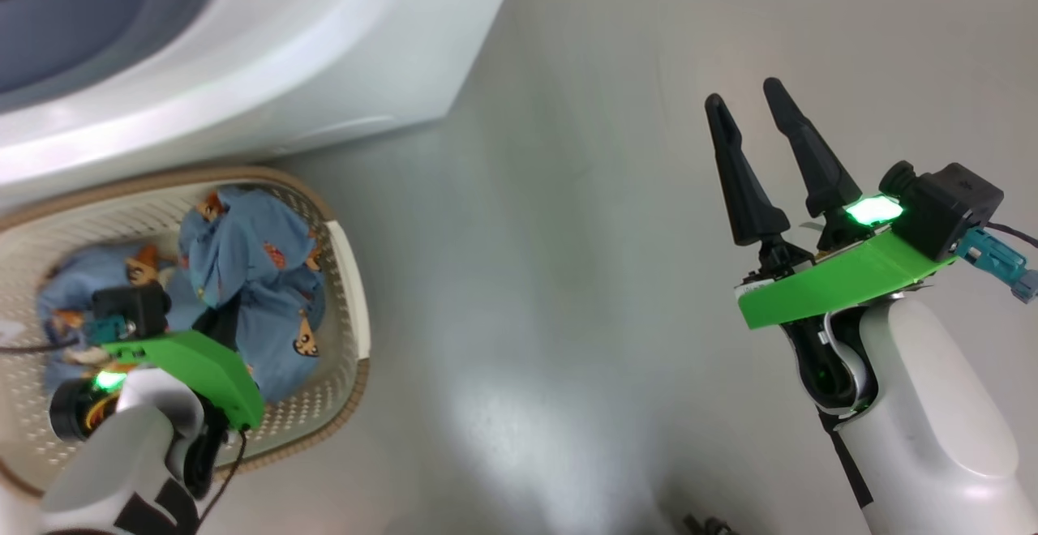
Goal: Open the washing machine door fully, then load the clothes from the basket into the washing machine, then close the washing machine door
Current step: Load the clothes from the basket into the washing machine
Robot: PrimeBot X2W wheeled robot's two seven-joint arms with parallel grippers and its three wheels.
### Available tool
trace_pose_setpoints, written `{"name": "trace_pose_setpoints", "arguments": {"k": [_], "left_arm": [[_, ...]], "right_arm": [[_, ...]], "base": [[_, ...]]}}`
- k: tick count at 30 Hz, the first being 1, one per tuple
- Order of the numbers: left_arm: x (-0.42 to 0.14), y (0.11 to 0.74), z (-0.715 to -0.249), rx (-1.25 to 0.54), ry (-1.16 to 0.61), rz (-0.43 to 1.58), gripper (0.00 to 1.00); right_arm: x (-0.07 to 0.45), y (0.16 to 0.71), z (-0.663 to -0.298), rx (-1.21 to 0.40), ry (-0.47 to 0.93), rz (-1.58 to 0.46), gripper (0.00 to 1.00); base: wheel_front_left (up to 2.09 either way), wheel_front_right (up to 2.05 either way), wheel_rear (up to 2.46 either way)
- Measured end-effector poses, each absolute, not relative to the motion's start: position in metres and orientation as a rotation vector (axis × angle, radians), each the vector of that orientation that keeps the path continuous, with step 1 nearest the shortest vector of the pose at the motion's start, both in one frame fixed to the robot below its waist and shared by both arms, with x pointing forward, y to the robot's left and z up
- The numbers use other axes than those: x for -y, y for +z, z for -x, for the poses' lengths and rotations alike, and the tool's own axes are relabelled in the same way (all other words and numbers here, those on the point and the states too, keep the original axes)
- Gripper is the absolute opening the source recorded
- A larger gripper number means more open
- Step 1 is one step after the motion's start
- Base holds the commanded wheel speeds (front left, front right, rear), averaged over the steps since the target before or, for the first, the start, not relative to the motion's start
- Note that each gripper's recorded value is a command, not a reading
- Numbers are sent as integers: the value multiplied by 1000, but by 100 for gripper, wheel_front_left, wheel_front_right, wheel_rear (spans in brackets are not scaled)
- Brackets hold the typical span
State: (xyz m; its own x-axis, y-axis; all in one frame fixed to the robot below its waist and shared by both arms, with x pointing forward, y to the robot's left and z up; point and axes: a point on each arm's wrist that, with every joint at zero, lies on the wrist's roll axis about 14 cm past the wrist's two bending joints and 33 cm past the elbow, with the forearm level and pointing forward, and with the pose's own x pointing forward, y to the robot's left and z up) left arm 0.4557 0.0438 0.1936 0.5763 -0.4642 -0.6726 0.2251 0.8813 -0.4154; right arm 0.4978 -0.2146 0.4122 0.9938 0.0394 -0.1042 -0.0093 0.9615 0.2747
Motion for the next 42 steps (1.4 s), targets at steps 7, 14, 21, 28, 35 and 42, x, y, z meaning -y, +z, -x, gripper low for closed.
{"name": "trace_pose_setpoints", "arguments": {"k": [7,14,21,28,35,42], "left_arm": [[-55,243,-454,-757,-386,349,0],[-75,295,-454,-612,-341,387,0],[-92,348,-443,-458,-309,398,0],[-102,409,-429,-281,-297,403,0],[-113,462,-422,-121,-275,380,0],[-133,501,-407,7,-209,282,0]], "right_arm": [[209,434,-485,-78,47,-285,100],[202,455,-472,-46,80,-285,100],[195,473,-454,-21,111,-279,100],[186,493,-435,13,146,-275,100],[180,510,-424,48,175,-267,100],[178,524,-412,83,193,-253,100]], "base": [[0,0,0],[0,0,0],[0,0,0],[0,0,0],[0,0,0],[0,0,0]]}}
